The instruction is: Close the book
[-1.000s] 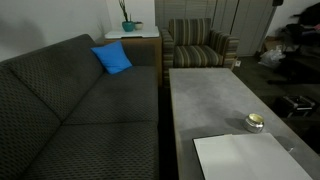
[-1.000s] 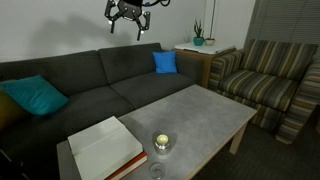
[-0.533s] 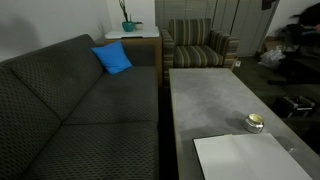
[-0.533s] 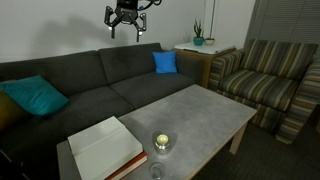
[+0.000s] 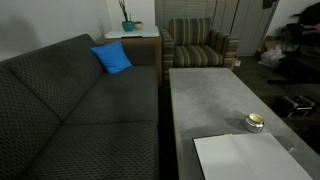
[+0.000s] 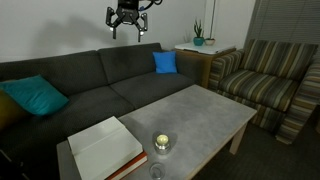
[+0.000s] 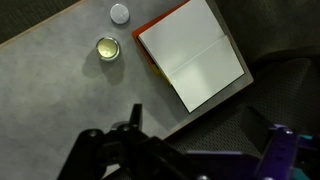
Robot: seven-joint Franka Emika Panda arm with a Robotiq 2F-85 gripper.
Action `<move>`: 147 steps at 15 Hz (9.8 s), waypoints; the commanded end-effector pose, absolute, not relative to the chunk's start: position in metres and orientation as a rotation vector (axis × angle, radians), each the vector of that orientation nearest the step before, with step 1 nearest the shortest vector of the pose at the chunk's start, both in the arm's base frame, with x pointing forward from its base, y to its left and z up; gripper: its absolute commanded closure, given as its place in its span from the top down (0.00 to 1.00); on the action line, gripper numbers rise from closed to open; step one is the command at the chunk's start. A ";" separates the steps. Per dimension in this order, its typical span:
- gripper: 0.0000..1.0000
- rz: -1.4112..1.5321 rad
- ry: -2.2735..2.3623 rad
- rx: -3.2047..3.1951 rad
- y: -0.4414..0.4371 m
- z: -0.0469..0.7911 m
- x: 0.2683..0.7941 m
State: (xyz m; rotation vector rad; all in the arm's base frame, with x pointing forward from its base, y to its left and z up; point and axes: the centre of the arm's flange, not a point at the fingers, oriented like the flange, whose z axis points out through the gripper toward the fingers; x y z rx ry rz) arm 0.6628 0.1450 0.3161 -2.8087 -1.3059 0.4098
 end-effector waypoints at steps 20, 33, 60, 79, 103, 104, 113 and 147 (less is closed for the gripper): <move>1.00 0.529 -1.453 -2.734 0.244 0.191 0.664; 1.00 0.757 -1.176 -2.709 0.282 0.058 0.669; 1.00 0.641 -0.327 -3.262 0.317 -0.035 0.609; 1.00 0.737 0.019 -3.281 0.316 -0.097 0.604; 1.00 0.388 0.093 -3.279 0.283 -0.148 0.592; 1.00 0.338 0.076 -3.268 0.286 -0.148 0.595; 1.00 0.313 0.000 -3.351 0.289 -0.145 0.607; 1.00 0.205 0.230 -2.985 0.193 -0.152 0.620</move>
